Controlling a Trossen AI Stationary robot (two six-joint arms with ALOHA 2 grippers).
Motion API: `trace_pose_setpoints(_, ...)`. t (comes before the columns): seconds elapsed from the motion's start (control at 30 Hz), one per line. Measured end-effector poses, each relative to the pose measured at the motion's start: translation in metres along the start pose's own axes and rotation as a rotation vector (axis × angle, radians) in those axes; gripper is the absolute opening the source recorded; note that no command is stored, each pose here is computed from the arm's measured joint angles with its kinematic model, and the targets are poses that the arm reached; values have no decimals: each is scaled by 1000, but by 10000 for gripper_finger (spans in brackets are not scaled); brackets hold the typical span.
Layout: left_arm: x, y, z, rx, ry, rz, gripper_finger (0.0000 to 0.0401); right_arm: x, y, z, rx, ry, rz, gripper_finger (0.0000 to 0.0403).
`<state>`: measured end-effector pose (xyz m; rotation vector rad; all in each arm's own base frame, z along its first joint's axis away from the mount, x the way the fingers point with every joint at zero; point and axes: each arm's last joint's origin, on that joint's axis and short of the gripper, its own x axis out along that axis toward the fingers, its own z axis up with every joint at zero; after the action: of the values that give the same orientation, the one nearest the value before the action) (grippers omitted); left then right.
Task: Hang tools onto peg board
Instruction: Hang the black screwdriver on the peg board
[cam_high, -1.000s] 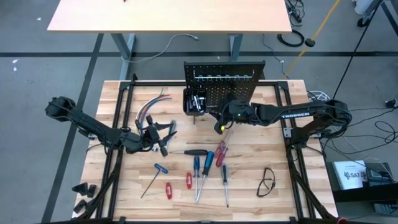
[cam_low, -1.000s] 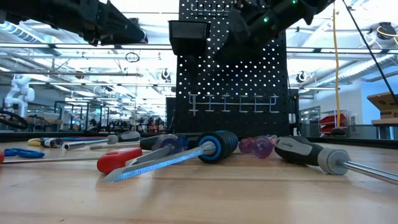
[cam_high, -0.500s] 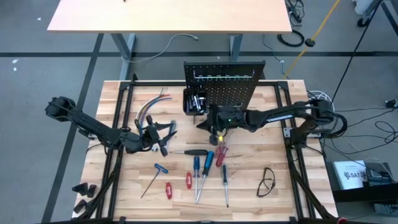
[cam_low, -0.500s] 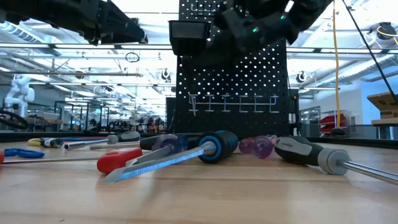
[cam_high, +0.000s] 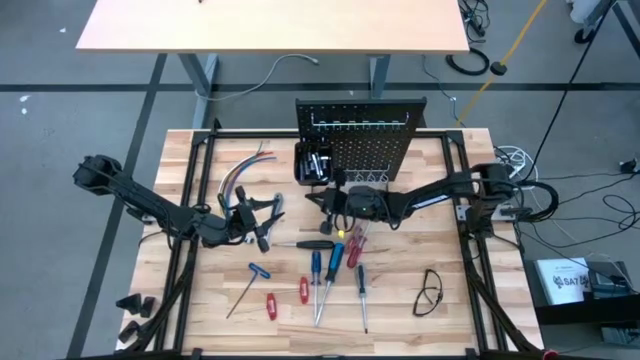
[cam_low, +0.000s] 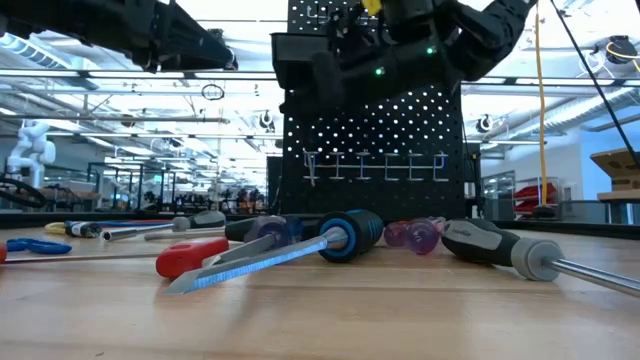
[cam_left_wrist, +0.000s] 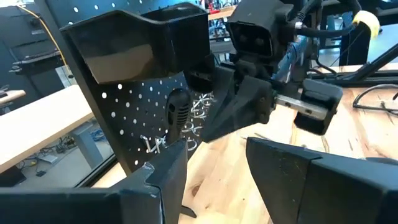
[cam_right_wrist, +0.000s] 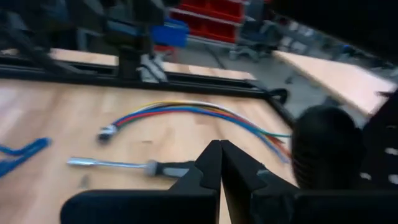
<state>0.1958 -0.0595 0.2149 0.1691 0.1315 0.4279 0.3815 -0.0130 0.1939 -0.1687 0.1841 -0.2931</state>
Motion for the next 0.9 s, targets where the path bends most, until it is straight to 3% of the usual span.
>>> trace_pose_setpoints(0.2, 0, 0, 0, -1, 0, 0, 173, 5, 4, -8, -13, -26, -215, 0)
trace_pose_setpoints(0.3, 0, 0, 0, -1, -1, 0, 173, 9, 4, -13, -21, -53, -262, 0)
trace_pose_setpoints(0.53, 0, 0, 1, -12, -6, 0, 173, 13, -3, -21, 53, -84, -448, 0)
trace_pose_setpoints(0.63, 0, 0, 1, -15, -6, 0, 173, 13, -3, -21, 75, -92, -454, 0)
trace_pose_setpoints(0.9, 0, 0, 1, -14, -6, 0, 173, 6, 12, -8, -66, -128, -377, 0)
